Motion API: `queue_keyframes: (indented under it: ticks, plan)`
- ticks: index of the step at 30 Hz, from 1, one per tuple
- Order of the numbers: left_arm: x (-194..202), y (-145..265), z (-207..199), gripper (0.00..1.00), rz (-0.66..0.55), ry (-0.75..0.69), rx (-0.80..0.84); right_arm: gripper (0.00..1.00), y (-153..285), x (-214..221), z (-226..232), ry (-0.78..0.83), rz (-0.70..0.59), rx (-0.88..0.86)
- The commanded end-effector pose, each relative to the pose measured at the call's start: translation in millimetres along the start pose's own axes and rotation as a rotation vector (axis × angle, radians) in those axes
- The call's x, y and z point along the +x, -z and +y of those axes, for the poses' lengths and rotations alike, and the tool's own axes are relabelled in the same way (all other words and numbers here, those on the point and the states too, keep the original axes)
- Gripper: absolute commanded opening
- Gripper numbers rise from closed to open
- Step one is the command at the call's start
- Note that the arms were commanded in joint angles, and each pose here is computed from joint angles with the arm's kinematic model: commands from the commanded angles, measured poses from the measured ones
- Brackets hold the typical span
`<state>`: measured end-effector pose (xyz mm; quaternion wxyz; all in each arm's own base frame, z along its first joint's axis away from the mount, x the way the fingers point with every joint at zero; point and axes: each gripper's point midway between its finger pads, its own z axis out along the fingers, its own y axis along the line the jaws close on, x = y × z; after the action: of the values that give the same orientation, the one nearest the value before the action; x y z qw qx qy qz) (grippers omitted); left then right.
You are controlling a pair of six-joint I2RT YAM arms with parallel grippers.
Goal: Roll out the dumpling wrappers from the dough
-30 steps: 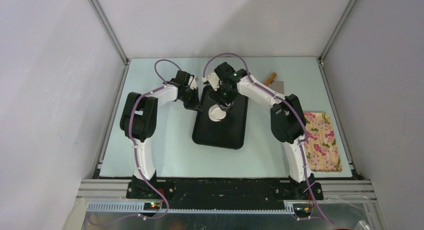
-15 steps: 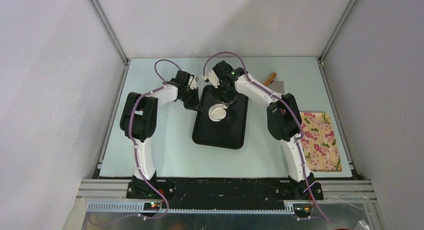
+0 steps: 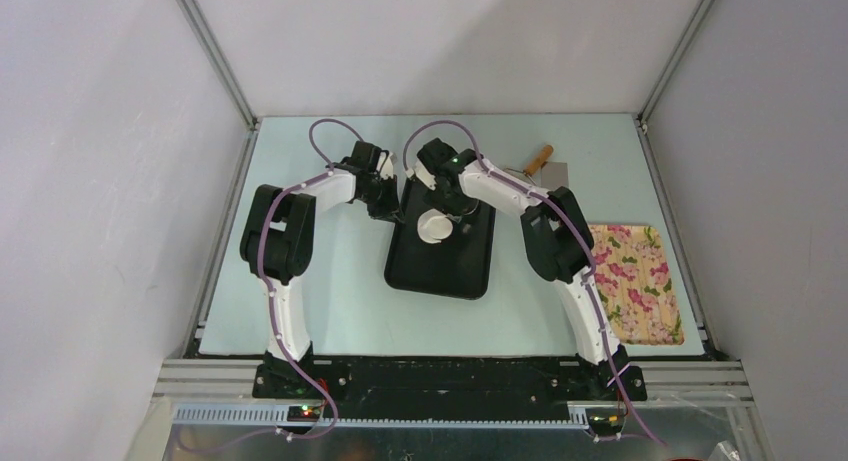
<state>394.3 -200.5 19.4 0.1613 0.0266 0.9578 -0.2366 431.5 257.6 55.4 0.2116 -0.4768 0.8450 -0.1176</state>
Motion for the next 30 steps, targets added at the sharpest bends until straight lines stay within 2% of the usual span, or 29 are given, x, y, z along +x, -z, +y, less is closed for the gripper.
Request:
queue_keyframes:
  ticks: [1, 7, 16, 23, 30]
  plan:
    - [10.1, -11.1, 5.1, 0.0, 0.029, -0.01, -0.028, 0.0, -4.7, -2.8, -9.4, -0.011, -0.005, 0.062]
    - [10.1, -11.8, 4.4, 0.0, 0.029, -0.009, -0.024, 0.0, -7.4, -4.1, -5.0, -0.022, -0.016, 0.039]
    - [9.9, -11.3, 3.4, 0.0, 0.029, -0.008, -0.019, 0.0, -5.3, -21.4, 36.3, -0.084, -0.091, -0.201]
    - [10.6, -11.0, 3.4, 0.0, 0.029, -0.009, -0.018, 0.0, 11.8, -46.0, 42.4, -0.182, -0.187, -0.345]
    - [11.0, -12.2, 3.5, 0.0, 0.031, -0.007, -0.017, 0.0, 20.7, -58.9, 54.8, -0.209, -0.219, -0.457]
